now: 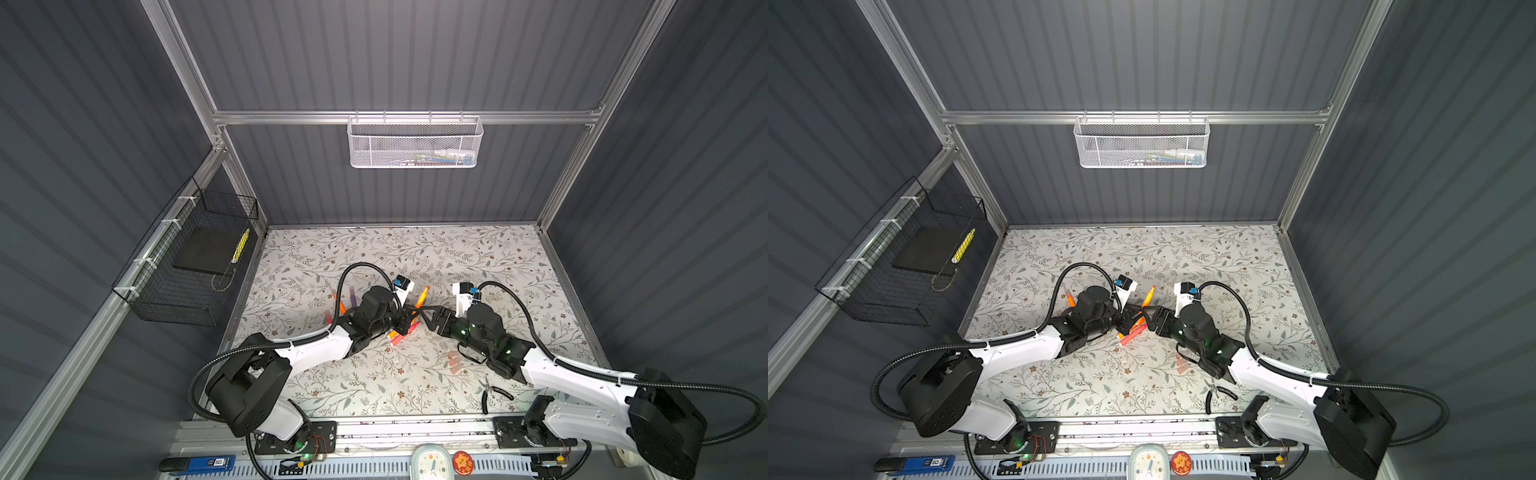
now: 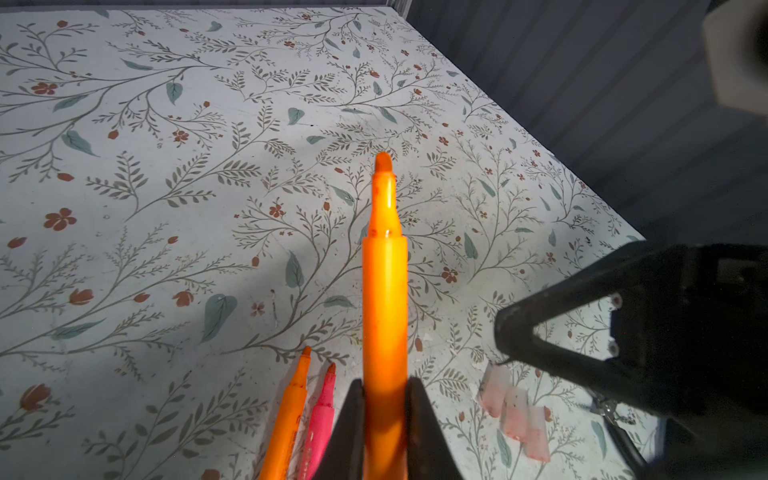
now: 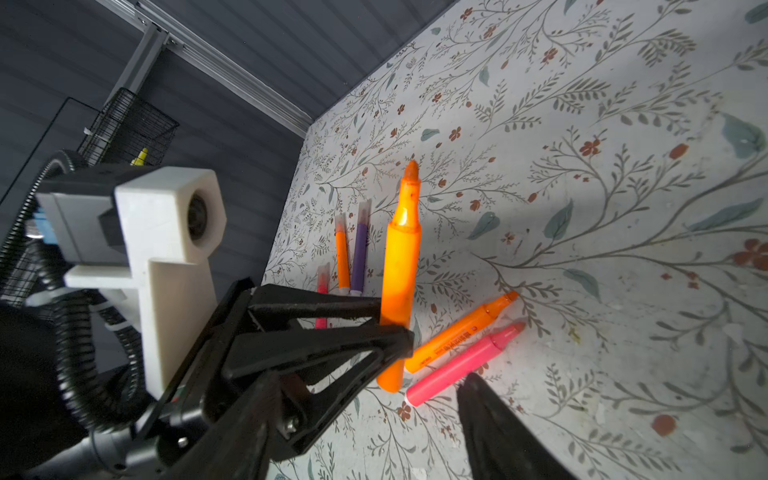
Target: Insert the pens into the pen caps
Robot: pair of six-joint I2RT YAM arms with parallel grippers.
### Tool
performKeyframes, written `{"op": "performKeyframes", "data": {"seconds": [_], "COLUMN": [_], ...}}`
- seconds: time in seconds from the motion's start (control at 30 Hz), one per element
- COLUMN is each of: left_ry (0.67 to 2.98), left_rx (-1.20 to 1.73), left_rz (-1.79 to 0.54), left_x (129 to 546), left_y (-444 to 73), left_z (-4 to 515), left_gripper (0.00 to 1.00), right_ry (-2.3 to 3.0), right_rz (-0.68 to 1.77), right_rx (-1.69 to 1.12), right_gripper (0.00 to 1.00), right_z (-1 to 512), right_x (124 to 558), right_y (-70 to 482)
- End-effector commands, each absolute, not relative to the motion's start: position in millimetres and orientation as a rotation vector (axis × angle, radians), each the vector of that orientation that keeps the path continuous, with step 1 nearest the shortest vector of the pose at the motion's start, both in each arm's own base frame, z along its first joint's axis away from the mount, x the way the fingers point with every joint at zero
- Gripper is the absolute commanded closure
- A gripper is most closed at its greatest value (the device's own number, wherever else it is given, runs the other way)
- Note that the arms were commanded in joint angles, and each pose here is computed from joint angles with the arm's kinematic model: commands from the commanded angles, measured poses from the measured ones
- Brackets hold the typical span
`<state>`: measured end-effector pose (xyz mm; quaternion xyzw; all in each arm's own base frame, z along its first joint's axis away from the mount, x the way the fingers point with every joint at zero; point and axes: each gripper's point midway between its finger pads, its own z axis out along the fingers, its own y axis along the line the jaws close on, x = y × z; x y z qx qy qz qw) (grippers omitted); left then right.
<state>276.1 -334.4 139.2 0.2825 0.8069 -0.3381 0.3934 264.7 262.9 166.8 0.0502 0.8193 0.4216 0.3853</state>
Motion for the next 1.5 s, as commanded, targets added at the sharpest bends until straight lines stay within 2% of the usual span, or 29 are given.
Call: {"op": "performKeyframes", "data": {"seconds": [0.0,0.37,0.73,0.87,1.2,1.23,1.37,1.47], "left_ry": [1.975,1.931,1.907,1.906,1.926,1.930,1.947,1.960], "left_rx": [0.791,0.933,1.012,1.029,1.040,1.035,1.025,1.021], "left_rz": [-0.910,-0.997,-1.043,-1.057,-1.046,-1.041,-1.038,-1.035], "left_x": [268.4,243.5,227.4,225.0,226.0,227.1,229.1,230.4], "left_y": [-345.6,-368.4,-376.4,-379.6,-382.0,-381.8,-382.9,-383.8], "left_z": [153.7,155.0,157.0,155.6,149.7,149.9,146.6,144.1], "left_gripper": [1.00,1.00,1.00,1.00,1.00,0.99,0.77,0.69], "right_ry": [2.079,2.087,2.061,2.069,2.097,2.099,2.092,2.119], "right_rz": [1.072,0.963,0.916,0.913,0.911,0.922,0.974,0.972], "right_rx": [0.116,0.193,0.225,0.224,0.209,0.200,0.172,0.165], "right_gripper": [0.33,0.35,0.47,0.56,0.96,0.99,1.00,1.00], "right_z": [174.9,167.2,174.0,172.7,170.9,171.3,176.2,166.4], "right_x": [267.9,273.7,275.6,275.8,275.2,274.5,272.0,271.8], "right_y": [265.3,246.5,234.8,235.1,239.3,241.6,249.8,254.4]}}
